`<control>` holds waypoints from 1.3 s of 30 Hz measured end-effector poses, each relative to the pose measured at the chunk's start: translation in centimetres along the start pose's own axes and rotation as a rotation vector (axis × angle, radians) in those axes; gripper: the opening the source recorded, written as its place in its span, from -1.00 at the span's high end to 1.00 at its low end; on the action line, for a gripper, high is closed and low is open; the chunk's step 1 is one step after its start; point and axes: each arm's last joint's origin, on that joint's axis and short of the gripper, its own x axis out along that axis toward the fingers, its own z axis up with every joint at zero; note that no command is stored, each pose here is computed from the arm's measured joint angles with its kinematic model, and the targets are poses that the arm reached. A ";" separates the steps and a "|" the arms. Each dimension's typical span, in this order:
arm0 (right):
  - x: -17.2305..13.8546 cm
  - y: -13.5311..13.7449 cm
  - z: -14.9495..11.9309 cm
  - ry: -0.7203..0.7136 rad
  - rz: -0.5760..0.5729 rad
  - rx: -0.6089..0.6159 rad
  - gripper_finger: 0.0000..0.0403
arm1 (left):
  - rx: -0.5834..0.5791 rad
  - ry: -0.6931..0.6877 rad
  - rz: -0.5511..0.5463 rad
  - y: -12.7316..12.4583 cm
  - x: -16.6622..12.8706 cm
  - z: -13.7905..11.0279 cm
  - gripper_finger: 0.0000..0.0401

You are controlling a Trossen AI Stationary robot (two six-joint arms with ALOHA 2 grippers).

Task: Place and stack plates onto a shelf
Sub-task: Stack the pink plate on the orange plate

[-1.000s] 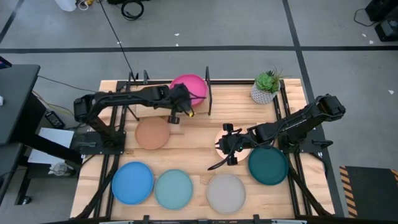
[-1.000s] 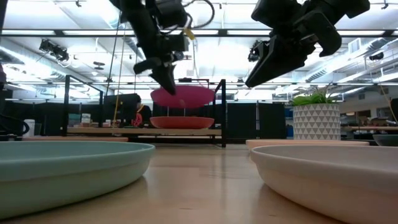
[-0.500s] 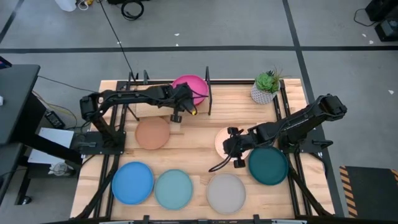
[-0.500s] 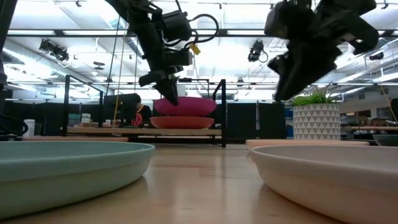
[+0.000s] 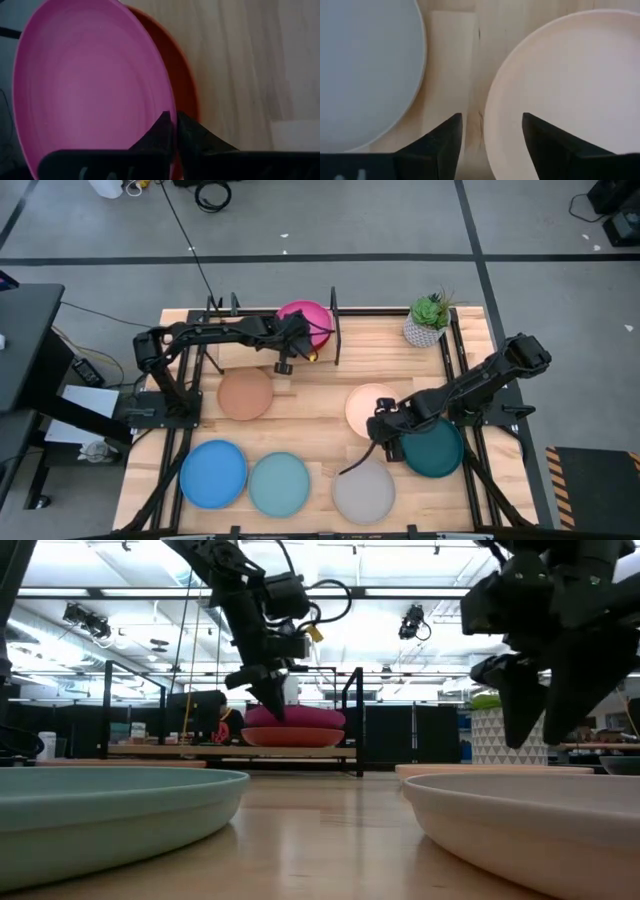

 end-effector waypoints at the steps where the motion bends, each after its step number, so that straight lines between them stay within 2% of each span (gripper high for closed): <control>1: 0.0 0.1 -0.1 0.004 -0.011 0.002 -0.06 | 0.003 0.011 -0.008 -0.1 0.2 -0.1 0.91; 9: 0.5 1.1 -1.1 0.007 -0.091 -0.006 0.04 | 0.007 0.030 -0.014 -0.2 0.5 -0.2 0.91; 19: 2.2 0.9 -2.1 0.057 -0.122 -0.007 0.20 | 0.000 0.024 -0.042 -0.4 0.6 -0.2 0.91; 33: 2.8 0.4 -2.1 0.097 -0.116 0.011 0.65 | 0.023 0.052 0.001 -1.0 1.3 -0.7 0.91; 36: 2.8 0.4 -2.1 0.100 -0.105 0.013 0.72 | 0.004 0.045 0.001 -1.0 1.3 -0.7 0.86; 39: 2.8 0.4 -2.1 0.103 -0.094 0.012 0.76 | -0.004 0.042 -0.010 -1.1 1.3 -0.7 0.72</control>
